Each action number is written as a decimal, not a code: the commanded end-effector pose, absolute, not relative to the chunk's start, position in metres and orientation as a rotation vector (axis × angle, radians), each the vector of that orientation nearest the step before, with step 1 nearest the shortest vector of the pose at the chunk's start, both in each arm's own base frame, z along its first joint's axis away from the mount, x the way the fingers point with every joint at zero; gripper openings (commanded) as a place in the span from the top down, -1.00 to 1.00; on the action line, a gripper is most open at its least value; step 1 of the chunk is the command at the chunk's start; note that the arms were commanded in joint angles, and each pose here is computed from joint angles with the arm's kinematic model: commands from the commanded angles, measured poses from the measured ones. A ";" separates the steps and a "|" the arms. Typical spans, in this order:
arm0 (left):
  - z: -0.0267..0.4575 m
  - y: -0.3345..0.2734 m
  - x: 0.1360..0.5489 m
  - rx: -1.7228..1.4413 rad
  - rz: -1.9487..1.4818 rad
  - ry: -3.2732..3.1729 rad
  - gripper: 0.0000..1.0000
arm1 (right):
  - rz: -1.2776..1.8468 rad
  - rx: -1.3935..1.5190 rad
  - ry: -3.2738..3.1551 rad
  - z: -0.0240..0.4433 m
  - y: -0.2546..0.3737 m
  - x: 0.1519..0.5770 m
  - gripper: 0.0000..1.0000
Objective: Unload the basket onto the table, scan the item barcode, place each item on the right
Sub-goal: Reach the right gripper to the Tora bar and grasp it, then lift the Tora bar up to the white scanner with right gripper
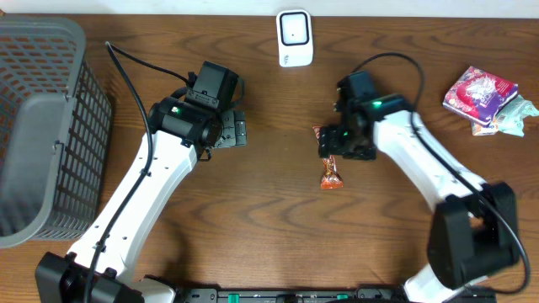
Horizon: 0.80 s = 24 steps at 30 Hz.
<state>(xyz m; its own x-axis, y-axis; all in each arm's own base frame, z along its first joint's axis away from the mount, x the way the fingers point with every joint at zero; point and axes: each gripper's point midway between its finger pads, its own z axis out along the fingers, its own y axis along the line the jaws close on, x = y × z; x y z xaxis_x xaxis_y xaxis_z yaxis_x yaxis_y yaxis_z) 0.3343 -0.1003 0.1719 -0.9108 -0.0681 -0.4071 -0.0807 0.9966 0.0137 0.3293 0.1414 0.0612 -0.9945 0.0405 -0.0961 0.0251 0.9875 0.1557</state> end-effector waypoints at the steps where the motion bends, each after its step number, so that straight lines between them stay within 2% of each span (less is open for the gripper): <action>1: 0.172 -0.095 0.333 -0.100 0.074 2.715 -0.95 | 0.074 0.106 3.051 0.038 0.137 0.330 -0.48; 4: 0.172 -0.095 0.333 -0.100 0.074 2.715 -0.96 | 0.052 0.084 3.079 0.024 0.141 0.328 -0.28; 7: 0.172 -0.095 0.333 -0.100 0.074 2.715 -0.95 | 0.041 0.064 3.097 0.012 0.146 0.327 0.04; 10: 0.172 -0.095 0.333 -0.100 0.074 2.715 -0.95 | 0.032 0.038 3.109 0.002 0.152 0.325 0.27; 13: 0.172 -0.095 0.333 -0.100 0.074 2.715 -0.95 | 0.024 0.013 3.118 -0.008 0.158 0.324 0.33; 15: 0.172 -0.095 0.333 -0.100 0.073 2.715 -0.96 | 0.017 0.006 3.121 -0.012 0.159 0.324 0.54; 17: 0.172 -0.095 0.333 -0.100 0.073 2.715 -0.96 | 0.015 0.002 3.124 -0.016 0.160 0.324 0.89; 18: 0.172 -0.095 0.333 -0.100 0.074 2.715 -0.96 | 0.014 0.002 3.125 -0.018 0.160 0.324 0.97; 24: 0.172 -0.095 0.333 -0.100 0.073 2.715 -0.96 | 0.010 0.015 3.104 -0.014 0.159 0.331 0.98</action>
<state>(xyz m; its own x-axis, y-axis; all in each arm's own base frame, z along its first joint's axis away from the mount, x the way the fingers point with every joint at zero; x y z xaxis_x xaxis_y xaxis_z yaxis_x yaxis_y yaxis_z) 0.3343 -0.1003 0.1719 -0.9108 -0.0685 -0.4071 -0.0810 0.9966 0.0136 0.3309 0.1608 -0.0024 -0.9986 0.0102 -0.0521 0.0086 0.9995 0.0315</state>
